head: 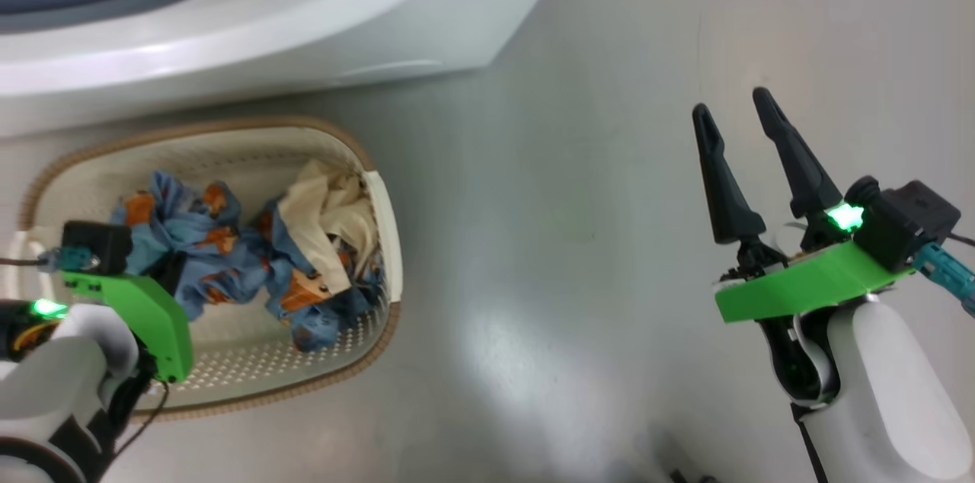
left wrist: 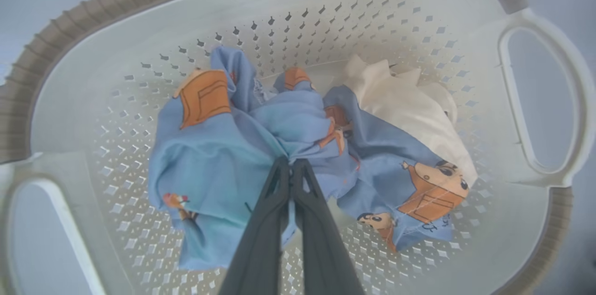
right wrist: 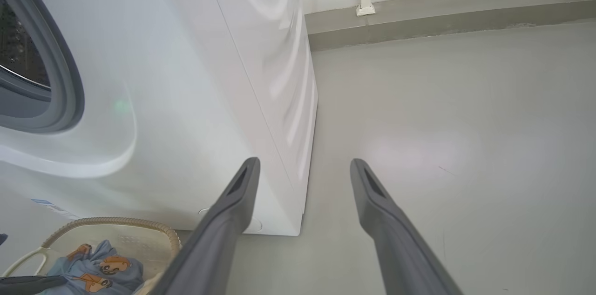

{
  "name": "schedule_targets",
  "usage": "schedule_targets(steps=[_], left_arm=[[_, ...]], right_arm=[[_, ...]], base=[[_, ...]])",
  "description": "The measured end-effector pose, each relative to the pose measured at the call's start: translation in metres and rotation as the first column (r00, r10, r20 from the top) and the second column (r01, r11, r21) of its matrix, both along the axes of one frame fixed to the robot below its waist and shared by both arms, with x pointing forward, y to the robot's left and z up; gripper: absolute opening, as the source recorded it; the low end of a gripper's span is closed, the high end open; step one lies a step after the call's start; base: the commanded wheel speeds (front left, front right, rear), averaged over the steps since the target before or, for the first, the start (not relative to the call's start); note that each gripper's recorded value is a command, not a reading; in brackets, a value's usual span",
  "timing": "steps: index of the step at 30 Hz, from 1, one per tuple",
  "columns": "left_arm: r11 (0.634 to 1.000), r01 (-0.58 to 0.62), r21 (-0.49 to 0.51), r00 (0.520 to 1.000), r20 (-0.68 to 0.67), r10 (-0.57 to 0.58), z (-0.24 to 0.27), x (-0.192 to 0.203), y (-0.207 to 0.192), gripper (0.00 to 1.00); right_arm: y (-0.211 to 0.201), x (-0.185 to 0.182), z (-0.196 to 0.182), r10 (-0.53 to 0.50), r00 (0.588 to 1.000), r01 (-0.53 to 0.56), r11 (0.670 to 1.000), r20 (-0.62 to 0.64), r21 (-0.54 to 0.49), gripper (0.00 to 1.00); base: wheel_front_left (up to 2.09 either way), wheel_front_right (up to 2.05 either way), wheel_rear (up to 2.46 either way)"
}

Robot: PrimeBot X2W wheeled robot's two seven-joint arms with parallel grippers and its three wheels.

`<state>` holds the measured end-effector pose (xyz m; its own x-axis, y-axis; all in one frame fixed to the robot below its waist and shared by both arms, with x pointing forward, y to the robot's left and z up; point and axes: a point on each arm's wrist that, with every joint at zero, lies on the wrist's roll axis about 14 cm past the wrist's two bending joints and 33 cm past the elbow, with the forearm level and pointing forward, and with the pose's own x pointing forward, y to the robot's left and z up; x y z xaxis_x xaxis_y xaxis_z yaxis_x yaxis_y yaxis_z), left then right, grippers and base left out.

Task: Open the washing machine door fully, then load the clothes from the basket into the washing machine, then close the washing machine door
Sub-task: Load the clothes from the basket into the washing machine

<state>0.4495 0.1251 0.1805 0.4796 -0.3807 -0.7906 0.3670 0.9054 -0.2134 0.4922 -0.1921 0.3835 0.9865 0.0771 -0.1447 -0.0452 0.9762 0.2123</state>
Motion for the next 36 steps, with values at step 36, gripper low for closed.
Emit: schedule_targets(steps=[36], left_arm=[[0.951, -0.217, -0.22, 0.819, 0.489, 0.3, 0.198, -0.003, 0.028, 0.0]], right_arm=[[-0.008, -0.077, 0.084, 0.008, 0.993, -0.007, 1.0, 0.118, -0.007, 1.0]], base=[[0.0, 0.0, 0.0]])
